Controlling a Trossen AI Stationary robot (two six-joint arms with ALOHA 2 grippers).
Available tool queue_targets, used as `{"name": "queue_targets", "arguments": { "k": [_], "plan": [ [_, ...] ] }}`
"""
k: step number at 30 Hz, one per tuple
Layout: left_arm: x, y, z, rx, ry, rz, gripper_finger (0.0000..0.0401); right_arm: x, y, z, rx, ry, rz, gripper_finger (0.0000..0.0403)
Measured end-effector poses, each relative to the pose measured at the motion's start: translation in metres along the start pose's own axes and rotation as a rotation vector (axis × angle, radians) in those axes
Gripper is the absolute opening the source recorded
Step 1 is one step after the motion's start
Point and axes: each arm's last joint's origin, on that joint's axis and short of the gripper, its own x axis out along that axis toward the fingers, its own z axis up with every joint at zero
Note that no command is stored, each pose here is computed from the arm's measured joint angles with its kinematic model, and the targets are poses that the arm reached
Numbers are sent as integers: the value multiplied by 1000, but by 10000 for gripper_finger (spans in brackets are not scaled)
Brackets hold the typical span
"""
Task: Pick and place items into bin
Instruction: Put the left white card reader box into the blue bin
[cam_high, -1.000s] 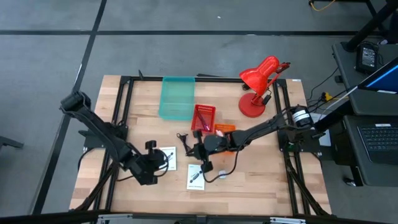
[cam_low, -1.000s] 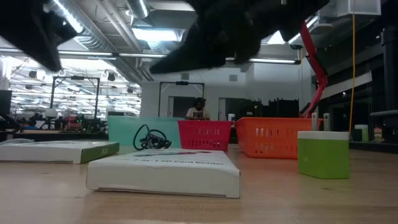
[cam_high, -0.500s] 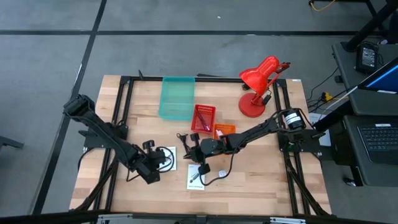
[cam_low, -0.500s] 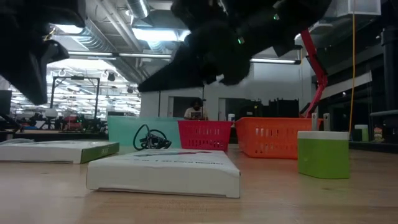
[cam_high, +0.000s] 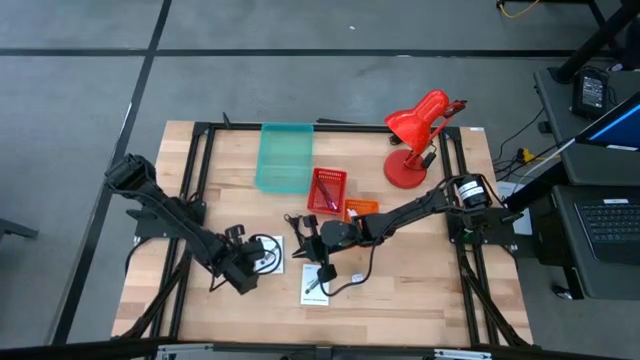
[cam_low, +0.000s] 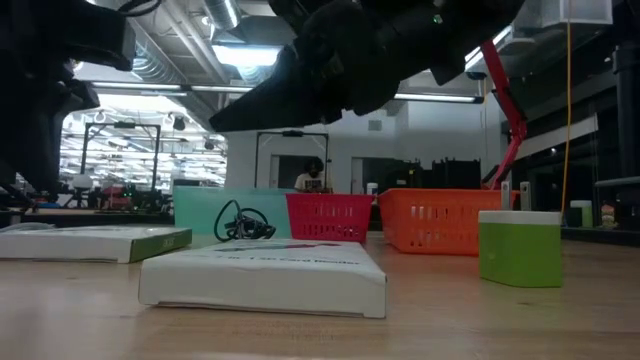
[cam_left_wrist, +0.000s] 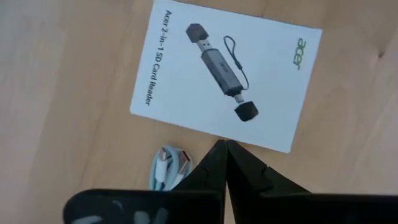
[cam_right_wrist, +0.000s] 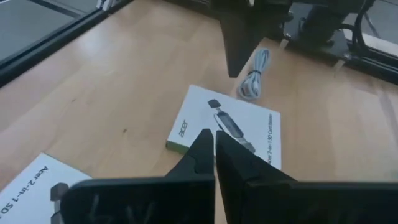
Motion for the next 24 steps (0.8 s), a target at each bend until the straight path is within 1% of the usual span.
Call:
{"name": "queue_targets", "arguments": {
  "k": [12, 19, 24],
  "plan": [
    [6, 8, 9, -43, 9, 38, 2, 1, 0, -2, 1, 4, 2, 0],
    [22, 3, 5, -15, 85, 65, 2, 1, 0, -2, 1, 11, 3, 0],
    [29, 1, 4, -5, 103, 85, 2, 1, 0, -2, 1, 11, 3, 0]
  ]
}}
